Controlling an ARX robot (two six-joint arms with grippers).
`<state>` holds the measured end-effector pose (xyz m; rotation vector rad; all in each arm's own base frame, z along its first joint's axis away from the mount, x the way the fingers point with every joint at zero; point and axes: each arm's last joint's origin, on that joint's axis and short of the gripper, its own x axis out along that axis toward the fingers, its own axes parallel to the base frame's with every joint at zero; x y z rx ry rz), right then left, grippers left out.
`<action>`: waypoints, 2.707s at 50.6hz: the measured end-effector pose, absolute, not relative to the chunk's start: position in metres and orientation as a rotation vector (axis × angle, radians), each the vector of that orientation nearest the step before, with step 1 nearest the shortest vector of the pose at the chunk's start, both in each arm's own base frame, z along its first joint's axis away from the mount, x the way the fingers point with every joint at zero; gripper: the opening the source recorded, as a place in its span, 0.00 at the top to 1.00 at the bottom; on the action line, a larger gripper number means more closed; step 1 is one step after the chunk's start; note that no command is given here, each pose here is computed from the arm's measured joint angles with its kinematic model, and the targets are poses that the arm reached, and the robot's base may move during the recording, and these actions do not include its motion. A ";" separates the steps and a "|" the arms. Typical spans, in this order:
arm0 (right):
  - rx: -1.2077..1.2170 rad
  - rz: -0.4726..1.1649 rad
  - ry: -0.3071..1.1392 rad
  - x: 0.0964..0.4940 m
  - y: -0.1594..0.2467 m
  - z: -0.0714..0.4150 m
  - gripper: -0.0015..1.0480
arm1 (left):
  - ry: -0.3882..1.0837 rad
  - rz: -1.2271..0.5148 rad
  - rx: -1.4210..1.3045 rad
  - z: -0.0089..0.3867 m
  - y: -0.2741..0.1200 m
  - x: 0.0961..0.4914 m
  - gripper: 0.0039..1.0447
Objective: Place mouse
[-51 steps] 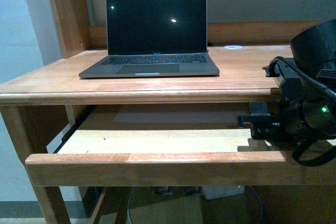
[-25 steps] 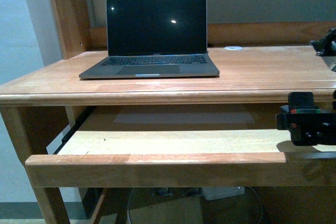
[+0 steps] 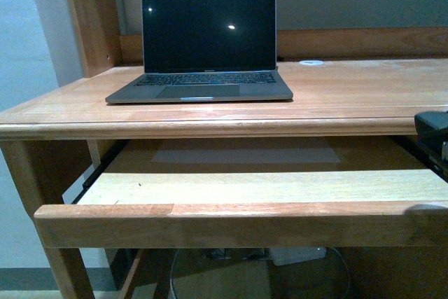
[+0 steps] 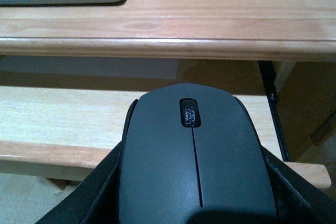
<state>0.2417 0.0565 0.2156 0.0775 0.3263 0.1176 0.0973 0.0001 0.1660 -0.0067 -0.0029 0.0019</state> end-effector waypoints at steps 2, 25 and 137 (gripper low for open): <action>0.076 0.117 0.335 0.242 0.057 0.214 0.40 | -0.003 0.002 -0.007 0.166 0.000 0.097 0.06; 0.077 0.117 0.331 0.242 0.057 0.214 0.40 | -0.003 0.002 -0.007 0.166 0.000 0.097 0.06; 0.139 0.060 0.464 0.389 0.087 0.202 0.40 | -0.004 0.001 -0.004 0.166 0.000 0.097 0.06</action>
